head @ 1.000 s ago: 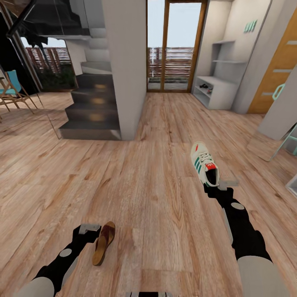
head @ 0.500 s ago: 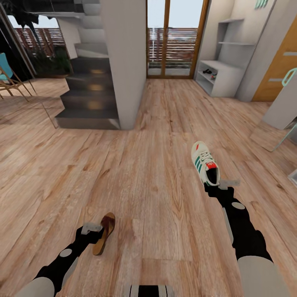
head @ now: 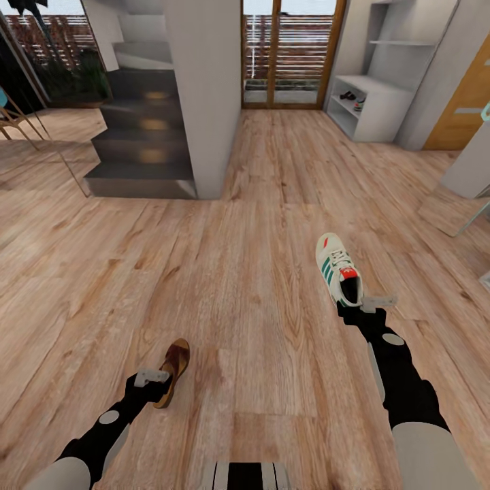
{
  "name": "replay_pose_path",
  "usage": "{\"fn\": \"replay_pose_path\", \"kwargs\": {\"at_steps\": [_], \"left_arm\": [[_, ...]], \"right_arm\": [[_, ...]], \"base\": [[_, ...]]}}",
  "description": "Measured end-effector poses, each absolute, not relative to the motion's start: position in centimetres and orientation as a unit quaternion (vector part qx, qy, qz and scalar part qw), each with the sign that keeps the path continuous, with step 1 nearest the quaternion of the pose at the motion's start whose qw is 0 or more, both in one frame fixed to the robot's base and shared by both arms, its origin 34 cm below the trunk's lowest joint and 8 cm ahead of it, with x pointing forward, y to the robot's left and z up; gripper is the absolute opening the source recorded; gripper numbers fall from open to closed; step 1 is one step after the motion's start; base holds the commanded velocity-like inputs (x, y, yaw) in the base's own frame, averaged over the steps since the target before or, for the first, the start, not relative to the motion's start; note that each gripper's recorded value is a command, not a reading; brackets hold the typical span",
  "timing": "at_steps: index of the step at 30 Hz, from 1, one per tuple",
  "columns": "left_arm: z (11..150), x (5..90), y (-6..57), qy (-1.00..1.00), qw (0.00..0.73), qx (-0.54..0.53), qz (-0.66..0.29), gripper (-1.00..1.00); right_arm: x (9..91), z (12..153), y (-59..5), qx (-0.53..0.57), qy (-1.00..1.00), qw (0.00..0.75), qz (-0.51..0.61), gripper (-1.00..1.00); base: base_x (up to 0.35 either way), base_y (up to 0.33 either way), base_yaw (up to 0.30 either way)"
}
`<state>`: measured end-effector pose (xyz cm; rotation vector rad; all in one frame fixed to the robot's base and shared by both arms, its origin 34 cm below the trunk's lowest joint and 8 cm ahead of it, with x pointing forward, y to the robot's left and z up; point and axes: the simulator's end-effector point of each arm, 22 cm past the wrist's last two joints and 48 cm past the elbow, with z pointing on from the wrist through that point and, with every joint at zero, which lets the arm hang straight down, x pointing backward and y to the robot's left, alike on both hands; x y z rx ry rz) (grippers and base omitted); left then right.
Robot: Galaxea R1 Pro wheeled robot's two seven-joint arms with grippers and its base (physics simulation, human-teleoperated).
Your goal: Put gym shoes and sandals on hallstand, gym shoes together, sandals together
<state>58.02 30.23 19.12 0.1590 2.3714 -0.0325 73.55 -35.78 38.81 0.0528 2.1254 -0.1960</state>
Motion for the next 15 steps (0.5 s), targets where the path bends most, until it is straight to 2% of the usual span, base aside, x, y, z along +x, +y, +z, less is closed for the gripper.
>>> {"fn": "replay_pose_path", "kwargs": {"at_steps": [6,15], "left_arm": [[17.8,57.2,30.2,0.930,0.362,0.061,-0.014,1.00],[17.1,56.8,30.4,0.933,0.355,0.059,-0.013,1.00]], "right_arm": [[73.2,37.1,-35.8,0.020,0.878,0.471,-0.081,-1.00],[73.0,36.1,-35.8,0.020,0.882,0.464,-0.081,-1.00]], "base": [[0.000,0.000,-0.016],[0.000,0.000,-0.109]]}}
